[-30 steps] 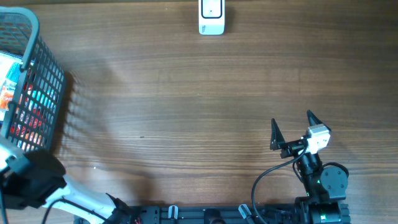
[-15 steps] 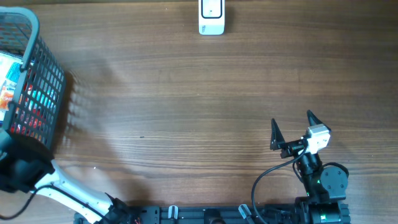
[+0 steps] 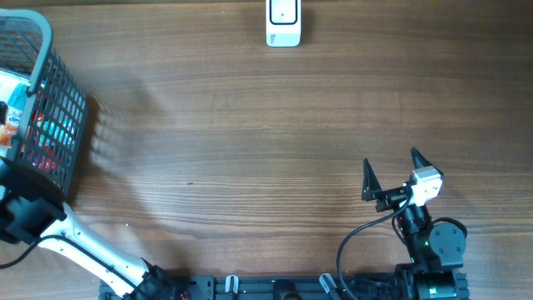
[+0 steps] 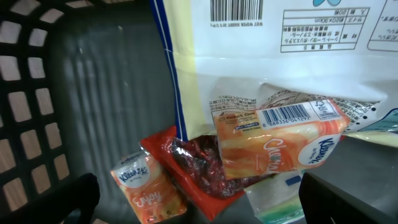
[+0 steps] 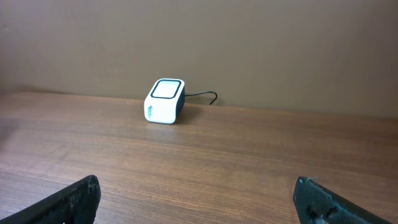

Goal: Scan the item barcode
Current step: 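Grasp the small orange tissue pack in the basket with the left gripper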

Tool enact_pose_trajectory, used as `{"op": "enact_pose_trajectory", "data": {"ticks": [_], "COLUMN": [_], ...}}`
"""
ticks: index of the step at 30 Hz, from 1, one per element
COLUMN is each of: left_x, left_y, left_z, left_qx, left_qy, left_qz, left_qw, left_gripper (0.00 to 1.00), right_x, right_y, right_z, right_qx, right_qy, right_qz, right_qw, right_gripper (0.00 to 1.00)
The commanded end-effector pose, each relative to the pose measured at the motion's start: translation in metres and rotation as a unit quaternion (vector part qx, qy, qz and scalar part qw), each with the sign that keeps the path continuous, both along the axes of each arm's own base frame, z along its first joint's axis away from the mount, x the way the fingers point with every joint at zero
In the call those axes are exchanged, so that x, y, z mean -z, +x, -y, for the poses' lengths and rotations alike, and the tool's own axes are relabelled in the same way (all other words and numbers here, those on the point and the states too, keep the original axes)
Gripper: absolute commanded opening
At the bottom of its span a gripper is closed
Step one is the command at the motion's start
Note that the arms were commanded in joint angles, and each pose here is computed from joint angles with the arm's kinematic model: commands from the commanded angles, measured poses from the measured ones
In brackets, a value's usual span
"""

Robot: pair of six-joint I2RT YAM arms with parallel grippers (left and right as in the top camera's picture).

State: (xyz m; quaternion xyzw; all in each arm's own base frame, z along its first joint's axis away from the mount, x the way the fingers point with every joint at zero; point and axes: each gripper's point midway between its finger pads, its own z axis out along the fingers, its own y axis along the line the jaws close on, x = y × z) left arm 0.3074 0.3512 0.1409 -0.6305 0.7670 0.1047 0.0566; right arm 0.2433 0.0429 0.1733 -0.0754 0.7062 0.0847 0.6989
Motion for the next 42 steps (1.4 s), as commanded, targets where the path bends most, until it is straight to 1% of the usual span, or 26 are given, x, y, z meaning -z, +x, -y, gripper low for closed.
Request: {"op": "enact_pose_trajectory", "data": {"ticks": [1, 3, 7, 17, 18, 19, 20, 22, 26, 28, 29, 31, 33, 35, 39, 42], "left_x": [0.012, 0.019, 0.033, 0.054, 0.056, 0.057, 0.058, 0.058, 0.058, 0.058, 0.058, 0.058, 0.058, 0.055, 0.041, 0.016], "left_y": [0.004, 0.006, 0.016, 0.018, 0.018, 0.019, 0.020, 0.021, 0.023, 0.023, 0.023, 0.022, 0.023, 0.029, 0.037, 0.038], "left_z": [-0.001, 0.000, 0.008, 0.006, 0.006, 0.005, 0.005, 0.004, 0.002, 0.002, 0.002, 0.003, 0.005, 0.010, 0.018, 0.018], "left_qx": [-0.007, 0.001, 0.051, 0.051, 0.051, 0.052, 0.052, 0.052, 0.052, 0.052, 0.052, 0.052, 0.051, 0.054, 0.059, 0.062], "left_qy": [-0.016, -0.024, -0.060, -0.064, -0.063, -0.063, -0.061, -0.059, -0.055, -0.055, -0.055, -0.057, -0.062, -0.075, -0.086, -0.066], "left_qz": [0.004, 0.000, 0.011, 0.007, 0.008, 0.009, 0.010, 0.013, 0.016, 0.016, 0.016, 0.014, 0.019, 0.039, 0.072, 0.091], "left_qw": [1.000, 1.000, 0.997, 0.997, 0.997, 0.997, 0.997, 0.997, 0.997, 0.997, 0.997, 0.997, 0.997, 0.995, 0.992, 0.992], "left_gripper": [1.00, 1.00, 1.00, 1.00, 0.98, 0.93, 0.84, 0.69, 0.53, 0.42, 0.32, 0.23, 0.16, 0.08, 0.04, 0.04], "right_x": [0.000, 0.000, 0.000, 0.000, 0.000, 0.000, 0.000, 0.000, 0.000, 0.000, 0.000, 0.000, 0.000, 0.000, 0.000, 0.000], "right_y": [0.001, 0.001, 0.001, 0.001, 0.001, 0.001, 0.001, 0.001, 0.001, 0.001, 0.001, 0.001, 0.001, 0.001, 0.001, 0.001], "right_z": [0.003, 0.003, 0.003, 0.003, 0.003, 0.003, 0.003, 0.003, 0.003, 0.003, 0.003, 0.003, 0.003, 0.003, 0.003, 0.003], "right_qx": [0.007, 0.007, 0.007, 0.007, 0.007, 0.007, 0.007, 0.007, 0.007, 0.007, 0.007, 0.007, 0.007, 0.007, 0.007, 0.007], "right_qy": [-0.006, -0.006, -0.006, -0.006, -0.006, -0.006, -0.006, -0.006, -0.006, -0.006, -0.006, -0.006, -0.006, -0.006, -0.006, -0.006], "right_qz": [0.002, 0.002, 0.002, 0.002, 0.002, 0.002, 0.002, 0.002, 0.002, 0.002, 0.002, 0.002, 0.002, 0.002, 0.002, 0.002], "right_qw": [1.000, 1.000, 1.000, 1.000, 1.000, 1.000, 1.000, 1.000, 1.000, 1.000, 1.000, 1.000, 1.000, 1.000, 1.000, 1.000], "right_gripper": [1.00, 1.00, 1.00, 1.00, 1.00, 1.00, 1.00, 1.00, 1.00, 1.00, 1.00, 1.00, 1.00, 1.00, 1.00, 1.00]}}
